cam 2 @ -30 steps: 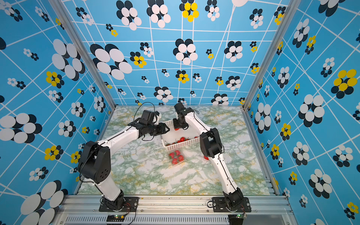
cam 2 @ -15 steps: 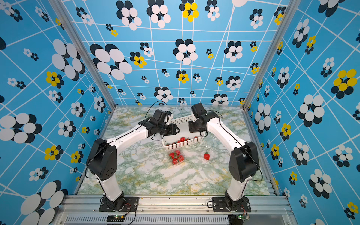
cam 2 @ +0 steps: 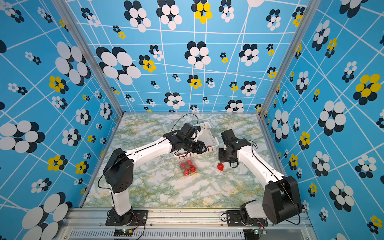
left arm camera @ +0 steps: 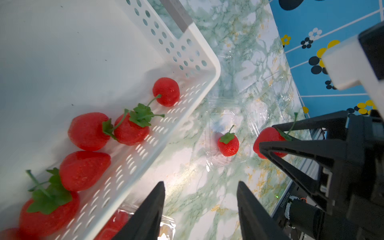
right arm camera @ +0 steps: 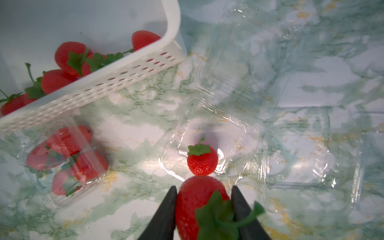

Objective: Pack strawberries into containers
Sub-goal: Place the strawberry in the packing box.

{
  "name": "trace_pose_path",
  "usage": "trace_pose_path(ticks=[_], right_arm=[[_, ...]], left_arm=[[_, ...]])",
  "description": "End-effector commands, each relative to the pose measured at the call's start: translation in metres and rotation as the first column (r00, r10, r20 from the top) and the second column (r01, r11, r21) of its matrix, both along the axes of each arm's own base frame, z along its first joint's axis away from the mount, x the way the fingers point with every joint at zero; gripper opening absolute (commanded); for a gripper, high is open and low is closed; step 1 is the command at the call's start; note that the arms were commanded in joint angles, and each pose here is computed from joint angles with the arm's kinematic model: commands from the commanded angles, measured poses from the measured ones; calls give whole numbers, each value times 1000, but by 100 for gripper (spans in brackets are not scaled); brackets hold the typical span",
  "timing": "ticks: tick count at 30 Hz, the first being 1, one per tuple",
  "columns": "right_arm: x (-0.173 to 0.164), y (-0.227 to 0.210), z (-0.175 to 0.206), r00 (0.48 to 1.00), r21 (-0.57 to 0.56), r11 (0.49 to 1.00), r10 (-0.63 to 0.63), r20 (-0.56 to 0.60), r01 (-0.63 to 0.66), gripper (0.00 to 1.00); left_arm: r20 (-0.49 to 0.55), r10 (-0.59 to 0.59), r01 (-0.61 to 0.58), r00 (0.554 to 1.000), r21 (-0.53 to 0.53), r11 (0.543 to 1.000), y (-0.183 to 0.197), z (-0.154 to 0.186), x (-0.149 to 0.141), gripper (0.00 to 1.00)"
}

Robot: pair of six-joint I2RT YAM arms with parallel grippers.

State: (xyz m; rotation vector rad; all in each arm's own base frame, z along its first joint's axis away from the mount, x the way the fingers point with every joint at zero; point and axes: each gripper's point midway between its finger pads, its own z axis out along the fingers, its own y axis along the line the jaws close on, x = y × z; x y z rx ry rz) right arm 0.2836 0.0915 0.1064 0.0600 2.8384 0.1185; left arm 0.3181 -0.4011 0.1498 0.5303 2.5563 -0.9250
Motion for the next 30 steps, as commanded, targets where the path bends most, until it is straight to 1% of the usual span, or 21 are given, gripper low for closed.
trace_pose_path(ticks=[1,7,15,19,22,26,28,30], right_arm=[[-12,-11,-11,998,-22,999,-45,-34,44,19],[-14,-15,-23,997,-34,999,-44,-66,42,20],[-7,-15,-46,991,-51,998,-32,-129,26,21],[-1,-17,-48,990,-67,997,-33,-134,24,21],[0,-16,-52,987,-67,998,-23,-161,13,23],[1,-12,-55,984,-54,999,-5,-178,-5,35],[1,-12,-52,984,-56,998,-7,-176,-3,44],[1,-13,-51,984,-61,998,-8,-176,-3,48]], left_arm=[[-19,-15,16,1000,24,1000,-8,-11,-13,57],[-37,-45,46,998,28,999,-23,-21,-27,57],[-45,-50,52,998,30,998,-27,-26,-29,57],[-41,-51,52,998,24,998,-28,-24,-28,57],[-40,-52,53,998,25,998,-28,-25,-28,57],[-34,-48,49,998,26,998,-27,-25,-28,56],[-31,-45,46,999,30,999,-26,-24,-28,56],[-28,-43,44,999,32,999,-25,-24,-27,56]])
